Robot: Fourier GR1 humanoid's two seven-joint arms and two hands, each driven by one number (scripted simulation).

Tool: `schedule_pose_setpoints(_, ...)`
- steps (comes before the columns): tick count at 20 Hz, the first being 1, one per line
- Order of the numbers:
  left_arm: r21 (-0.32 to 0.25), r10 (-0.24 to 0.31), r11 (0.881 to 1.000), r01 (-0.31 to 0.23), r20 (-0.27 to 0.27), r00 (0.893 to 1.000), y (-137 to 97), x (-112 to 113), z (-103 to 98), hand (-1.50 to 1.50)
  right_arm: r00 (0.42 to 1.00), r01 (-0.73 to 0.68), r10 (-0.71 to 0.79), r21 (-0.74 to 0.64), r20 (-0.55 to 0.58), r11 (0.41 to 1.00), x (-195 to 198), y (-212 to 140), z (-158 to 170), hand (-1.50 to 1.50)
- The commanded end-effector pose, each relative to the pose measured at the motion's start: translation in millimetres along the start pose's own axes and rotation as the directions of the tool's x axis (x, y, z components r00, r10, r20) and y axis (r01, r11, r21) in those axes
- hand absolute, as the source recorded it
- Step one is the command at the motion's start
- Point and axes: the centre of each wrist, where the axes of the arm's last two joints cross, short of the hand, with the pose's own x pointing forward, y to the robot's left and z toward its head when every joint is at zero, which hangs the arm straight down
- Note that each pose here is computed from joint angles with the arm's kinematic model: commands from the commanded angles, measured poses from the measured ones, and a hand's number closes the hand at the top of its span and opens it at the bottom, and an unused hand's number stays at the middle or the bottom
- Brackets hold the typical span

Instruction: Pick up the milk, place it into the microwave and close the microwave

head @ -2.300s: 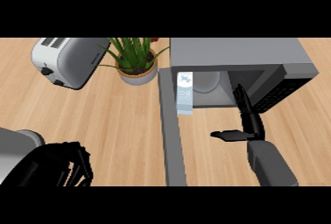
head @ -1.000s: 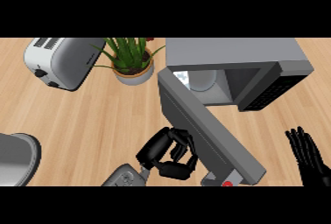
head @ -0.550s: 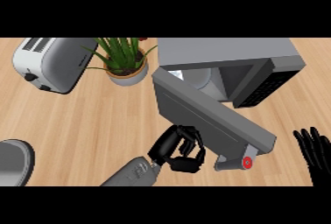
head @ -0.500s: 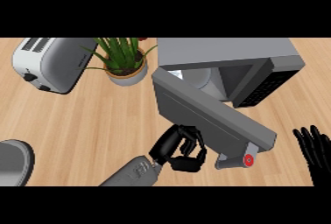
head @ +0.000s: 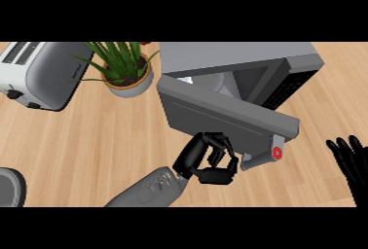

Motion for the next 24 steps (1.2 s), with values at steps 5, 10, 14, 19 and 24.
schedule_pose_setpoints(5,0.242,0.035,0.969,-0.043,0.035,0.999,3.3,19.5,-22.3,1.50,0.999,-0.050,0.049,0.083,0.007,0.995,26.2,-13.8,-13.0,-1.50)
schedule_pose_setpoints(10,0.311,0.015,0.950,-0.018,0.013,1.000,15.1,33.0,-49.3,-1.50,0.996,-0.080,0.077,0.087,0.047,0.993,39.0,-22.4,-26.8,-1.50)
schedule_pose_setpoints(14,0.355,0.018,0.935,-0.007,-0.029,0.999,19.5,37.3,-60.0,-1.50,0.986,-0.159,0.153,0.095,0.070,0.983,51.1,-33.6,-39.4,-1.50)
schedule_pose_setpoints(19,0.440,0.059,0.897,-0.039,-0.032,0.998,26.0,46.5,-70.5,-1.50,0.871,-0.481,0.465,0.074,0.160,0.874,97.6,-56.4,-64.6,1.50)
schedule_pose_setpoints(24,0.481,0.078,0.874,-0.073,0.009,0.997,27.3,49.8,-72.6,-1.50,0.841,-0.529,0.510,0.083,0.179,0.844,106.0,-61.5,-75.3,1.50)
